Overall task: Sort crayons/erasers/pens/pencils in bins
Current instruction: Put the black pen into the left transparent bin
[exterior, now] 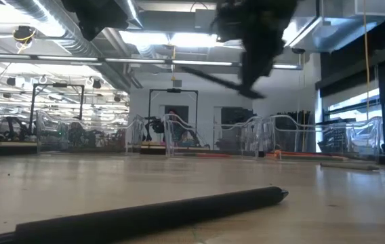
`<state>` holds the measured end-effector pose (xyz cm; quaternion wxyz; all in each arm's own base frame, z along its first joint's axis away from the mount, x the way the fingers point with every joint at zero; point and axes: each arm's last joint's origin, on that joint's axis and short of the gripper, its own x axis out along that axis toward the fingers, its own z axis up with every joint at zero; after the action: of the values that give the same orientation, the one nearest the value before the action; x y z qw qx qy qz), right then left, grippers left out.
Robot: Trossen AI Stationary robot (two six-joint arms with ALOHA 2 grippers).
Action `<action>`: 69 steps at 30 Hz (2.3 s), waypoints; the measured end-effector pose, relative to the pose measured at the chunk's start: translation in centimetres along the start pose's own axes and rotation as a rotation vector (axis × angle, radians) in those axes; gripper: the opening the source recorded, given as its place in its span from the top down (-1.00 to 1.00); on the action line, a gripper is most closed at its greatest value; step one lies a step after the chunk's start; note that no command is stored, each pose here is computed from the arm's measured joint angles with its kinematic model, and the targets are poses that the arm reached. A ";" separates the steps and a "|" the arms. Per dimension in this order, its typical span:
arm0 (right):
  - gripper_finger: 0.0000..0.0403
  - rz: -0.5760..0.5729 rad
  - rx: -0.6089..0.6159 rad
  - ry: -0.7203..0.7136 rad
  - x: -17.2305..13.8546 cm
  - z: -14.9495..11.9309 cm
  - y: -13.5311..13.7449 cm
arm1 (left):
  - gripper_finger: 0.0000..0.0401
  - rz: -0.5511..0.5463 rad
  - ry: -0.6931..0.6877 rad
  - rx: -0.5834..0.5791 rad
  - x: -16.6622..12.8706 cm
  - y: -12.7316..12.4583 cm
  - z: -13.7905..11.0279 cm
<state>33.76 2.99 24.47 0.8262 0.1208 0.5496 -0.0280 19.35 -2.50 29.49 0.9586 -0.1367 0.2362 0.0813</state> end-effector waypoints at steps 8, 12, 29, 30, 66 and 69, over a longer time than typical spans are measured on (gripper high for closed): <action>0.77 0.053 -0.123 0.035 4.5 5.1 -0.6 | 0.66 -0.024 0.007 -0.020 -0.1 -0.5 -0.2; 0.77 0.043 -0.159 0.059 6.3 7.0 -1.0 | 0.66 -0.045 0.030 -0.022 -0.3 -1.0 -0.6; 0.77 0.040 -0.294 -0.038 4.3 10.6 -0.8 | 0.66 0.105 0.162 0.120 1.3 -1.3 -2.5; 0.77 0.040 -0.295 -0.041 4.2 10.7 -0.8 | 0.66 0.105 0.164 0.136 1.3 -1.3 -2.5; 0.77 0.041 -0.324 -0.067 4.2 10.9 -0.7 | 0.66 0.161 0.265 0.241 2.8 -1.3 -3.7; 0.77 0.041 -0.324 -0.067 4.2 10.9 -0.7 | 0.66 0.164 0.265 0.241 2.8 -1.3 -3.6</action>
<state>45.14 0.14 24.50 0.8530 -0.0037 0.5166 0.0738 20.52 -4.53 25.33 0.9188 -0.0107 0.3786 0.1114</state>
